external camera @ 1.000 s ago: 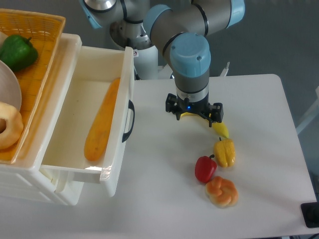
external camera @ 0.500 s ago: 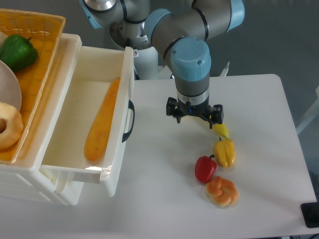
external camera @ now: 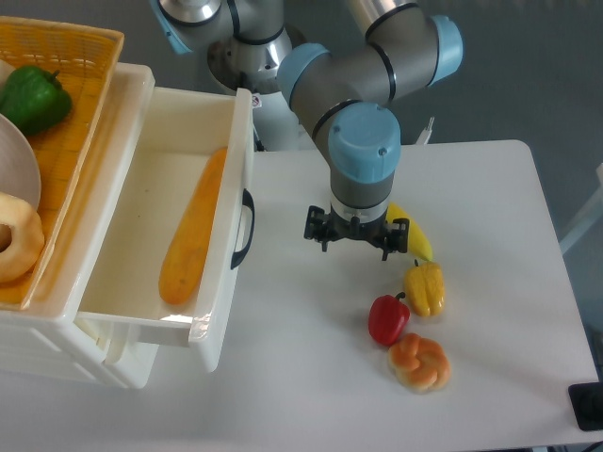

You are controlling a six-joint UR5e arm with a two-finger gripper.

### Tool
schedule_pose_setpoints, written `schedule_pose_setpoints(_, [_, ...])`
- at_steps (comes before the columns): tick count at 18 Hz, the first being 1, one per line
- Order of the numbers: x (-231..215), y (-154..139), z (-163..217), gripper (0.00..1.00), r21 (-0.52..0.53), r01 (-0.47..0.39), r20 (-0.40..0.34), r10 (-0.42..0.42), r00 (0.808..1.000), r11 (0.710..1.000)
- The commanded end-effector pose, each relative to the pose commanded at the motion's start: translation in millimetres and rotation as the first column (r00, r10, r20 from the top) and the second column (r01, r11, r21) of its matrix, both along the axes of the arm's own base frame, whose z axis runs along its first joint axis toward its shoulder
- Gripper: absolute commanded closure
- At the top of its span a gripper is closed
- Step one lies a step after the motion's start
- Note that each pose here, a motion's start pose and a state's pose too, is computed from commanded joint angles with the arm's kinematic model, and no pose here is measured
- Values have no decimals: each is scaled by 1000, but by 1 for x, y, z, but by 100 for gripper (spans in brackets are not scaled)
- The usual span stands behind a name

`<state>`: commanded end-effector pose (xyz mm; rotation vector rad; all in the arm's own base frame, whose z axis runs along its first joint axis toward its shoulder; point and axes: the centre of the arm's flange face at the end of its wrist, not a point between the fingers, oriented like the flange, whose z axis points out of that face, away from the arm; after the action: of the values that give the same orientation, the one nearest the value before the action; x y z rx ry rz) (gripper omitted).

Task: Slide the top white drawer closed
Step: 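Move the gripper toward the open drawer's front handle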

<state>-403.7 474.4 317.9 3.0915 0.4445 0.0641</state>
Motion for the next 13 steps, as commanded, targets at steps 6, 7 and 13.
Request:
schedule_pose_setpoints(6, [6, 3, -10, 0, 32, -11, 61, 9, 998, 999])
schedule_pose_setpoints(7, [10, 2, -16, 0, 24, -12, 71, 11, 997, 1000])
schedule_pose_setpoints(13, [32, 3, -44, 0, 1, 6, 132, -6, 991, 1000])
